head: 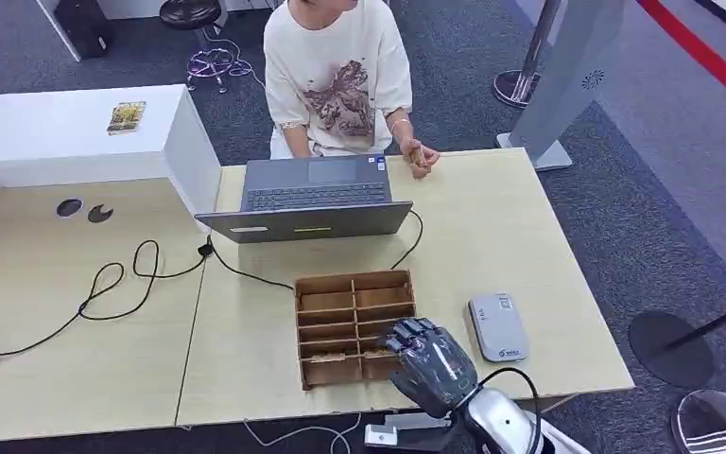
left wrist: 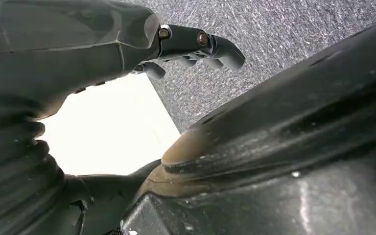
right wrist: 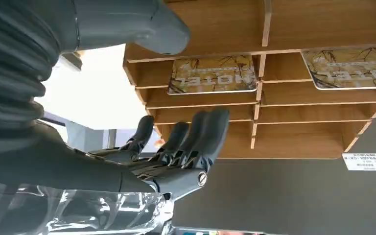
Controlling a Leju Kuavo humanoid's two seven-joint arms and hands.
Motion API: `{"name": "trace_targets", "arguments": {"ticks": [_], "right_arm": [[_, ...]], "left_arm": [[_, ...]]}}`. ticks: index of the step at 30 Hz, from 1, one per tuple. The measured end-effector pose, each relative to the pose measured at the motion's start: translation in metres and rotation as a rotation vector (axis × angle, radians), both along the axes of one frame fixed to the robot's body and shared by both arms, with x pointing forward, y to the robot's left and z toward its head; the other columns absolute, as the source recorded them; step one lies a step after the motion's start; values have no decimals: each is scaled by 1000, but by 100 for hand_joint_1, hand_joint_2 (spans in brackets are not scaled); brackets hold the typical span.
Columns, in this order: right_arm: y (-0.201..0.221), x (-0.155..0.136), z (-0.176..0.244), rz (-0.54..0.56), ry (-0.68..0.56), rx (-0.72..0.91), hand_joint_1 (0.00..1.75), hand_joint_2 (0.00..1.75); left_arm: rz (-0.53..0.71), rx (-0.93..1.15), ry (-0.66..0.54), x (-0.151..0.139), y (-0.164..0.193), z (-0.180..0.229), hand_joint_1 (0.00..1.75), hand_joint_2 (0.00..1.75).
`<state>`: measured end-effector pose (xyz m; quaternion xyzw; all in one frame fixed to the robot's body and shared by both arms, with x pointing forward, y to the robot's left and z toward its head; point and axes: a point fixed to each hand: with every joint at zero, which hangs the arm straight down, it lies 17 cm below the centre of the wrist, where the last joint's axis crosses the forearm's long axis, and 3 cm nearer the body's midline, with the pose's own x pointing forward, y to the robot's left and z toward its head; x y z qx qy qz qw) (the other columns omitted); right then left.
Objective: Pass the card to the sensor for recognition and then transmit it.
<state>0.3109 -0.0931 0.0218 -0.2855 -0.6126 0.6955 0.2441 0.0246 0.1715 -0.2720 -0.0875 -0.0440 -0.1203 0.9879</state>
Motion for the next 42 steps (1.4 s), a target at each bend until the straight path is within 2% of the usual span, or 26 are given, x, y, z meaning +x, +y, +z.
{"name": "trace_targets", "arguments": {"ticks": [3, 8, 12, 16, 19, 28, 33, 36, 40, 42], "right_arm": [[1, 1, -1, 2, 0, -2, 86, 175], [2, 3, 0, 5, -4, -5, 105, 175], [3, 4, 0, 8, -7, -7, 106, 175], [3, 5, 1, 6, -16, -15, 99, 175], [5, 6, 1, 8, -25, -20, 108, 175], [6, 11, 3, 0, -45, -32, 112, 175], [8, 11, 3, -2, -46, -32, 133, 175], [9, 12, 3, -3, -48, -31, 140, 175], [10, 14, 5, -3, -55, -32, 161, 175], [11, 14, 6, -2, -61, -30, 164, 175]], "left_arm": [[0, 0, 0, 0, 0, 0, 0, 175], [0, 0, 0, 0, 0, 0, 0, 175], [0, -1, 0, 0, 0, 0, 0, 175], [0, -2, 0, 0, 0, 0, 0, 175], [0, -4, 1, 0, 0, 0, 0, 175], [0, -5, 0, 0, 0, 0, 0, 175], [0, -6, 0, 0, 0, 0, 0, 175], [0, -6, -1, 0, 0, 0, 0, 175], [0, -6, -1, 0, 0, 0, 0, 175], [0, -6, 0, 0, 0, 0, 0, 175]]}}
